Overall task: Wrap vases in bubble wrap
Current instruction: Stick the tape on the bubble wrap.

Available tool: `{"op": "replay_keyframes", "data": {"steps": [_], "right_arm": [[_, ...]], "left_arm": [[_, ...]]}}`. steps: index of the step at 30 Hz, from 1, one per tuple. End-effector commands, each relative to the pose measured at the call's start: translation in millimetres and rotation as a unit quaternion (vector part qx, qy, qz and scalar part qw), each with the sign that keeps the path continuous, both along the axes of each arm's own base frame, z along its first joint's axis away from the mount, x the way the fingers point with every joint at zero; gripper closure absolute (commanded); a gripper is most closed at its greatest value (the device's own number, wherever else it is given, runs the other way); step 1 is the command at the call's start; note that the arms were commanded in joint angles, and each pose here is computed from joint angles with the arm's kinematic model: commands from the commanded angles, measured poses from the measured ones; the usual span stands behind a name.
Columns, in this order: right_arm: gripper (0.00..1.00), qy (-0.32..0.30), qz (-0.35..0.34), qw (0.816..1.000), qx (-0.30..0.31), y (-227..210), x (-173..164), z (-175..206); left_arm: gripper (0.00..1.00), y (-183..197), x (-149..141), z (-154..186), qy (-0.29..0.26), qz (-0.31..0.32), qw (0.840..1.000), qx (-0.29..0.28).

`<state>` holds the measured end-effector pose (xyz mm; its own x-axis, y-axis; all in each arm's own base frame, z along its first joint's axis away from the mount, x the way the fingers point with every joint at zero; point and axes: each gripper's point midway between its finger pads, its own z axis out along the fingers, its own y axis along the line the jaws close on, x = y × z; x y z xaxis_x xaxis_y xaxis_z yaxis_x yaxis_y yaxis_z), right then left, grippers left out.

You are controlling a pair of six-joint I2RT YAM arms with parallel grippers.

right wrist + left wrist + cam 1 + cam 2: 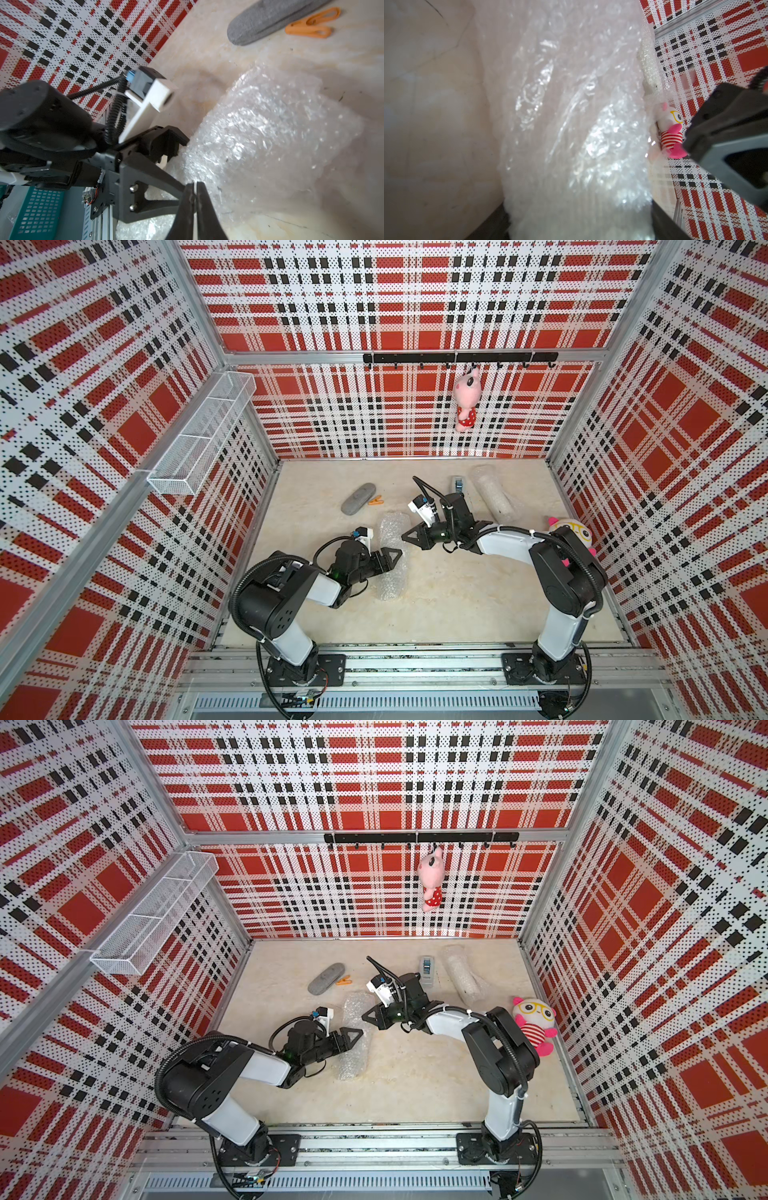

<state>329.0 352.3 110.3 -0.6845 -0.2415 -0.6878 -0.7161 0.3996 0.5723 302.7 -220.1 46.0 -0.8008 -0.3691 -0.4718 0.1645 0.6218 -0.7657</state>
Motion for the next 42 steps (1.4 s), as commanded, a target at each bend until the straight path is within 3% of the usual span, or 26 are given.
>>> {"op": "replay_keyframes", "data": {"steps": [1,4,14,27,38,42], "right_arm": [[0.93,0.017,0.012,1.000,0.006,4.0,-3.9,-24.4],[0.94,0.027,0.015,0.999,0.009,4.1,-2.5,-30.4],[0.94,-0.014,0.005,0.999,0.040,-8.6,2.6,19.1],[0.98,0.034,0.003,0.999,0.032,5.0,8.6,-30.0],[0.97,-0.048,-0.008,0.998,0.031,4.0,14.4,37.0],[0.97,-0.048,0.008,0.998,0.036,21.8,14.3,35.9]], "left_arm": [[0.74,2.6,-31.3,-36.7,0.072,-0.025,0.996,0.034],[0.74,1.5,-31.6,-36.0,0.072,-0.027,0.996,0.033],[0.74,1.2,-31.0,-35.8,0.072,-0.026,0.997,0.033],[0.74,-0.6,-30.2,-33.8,0.071,-0.028,0.997,0.030],[0.74,0.3,-30.4,-35.2,0.072,-0.027,0.997,0.032],[0.74,0.2,-30.8,-34.9,0.071,-0.026,0.997,0.032]]}}
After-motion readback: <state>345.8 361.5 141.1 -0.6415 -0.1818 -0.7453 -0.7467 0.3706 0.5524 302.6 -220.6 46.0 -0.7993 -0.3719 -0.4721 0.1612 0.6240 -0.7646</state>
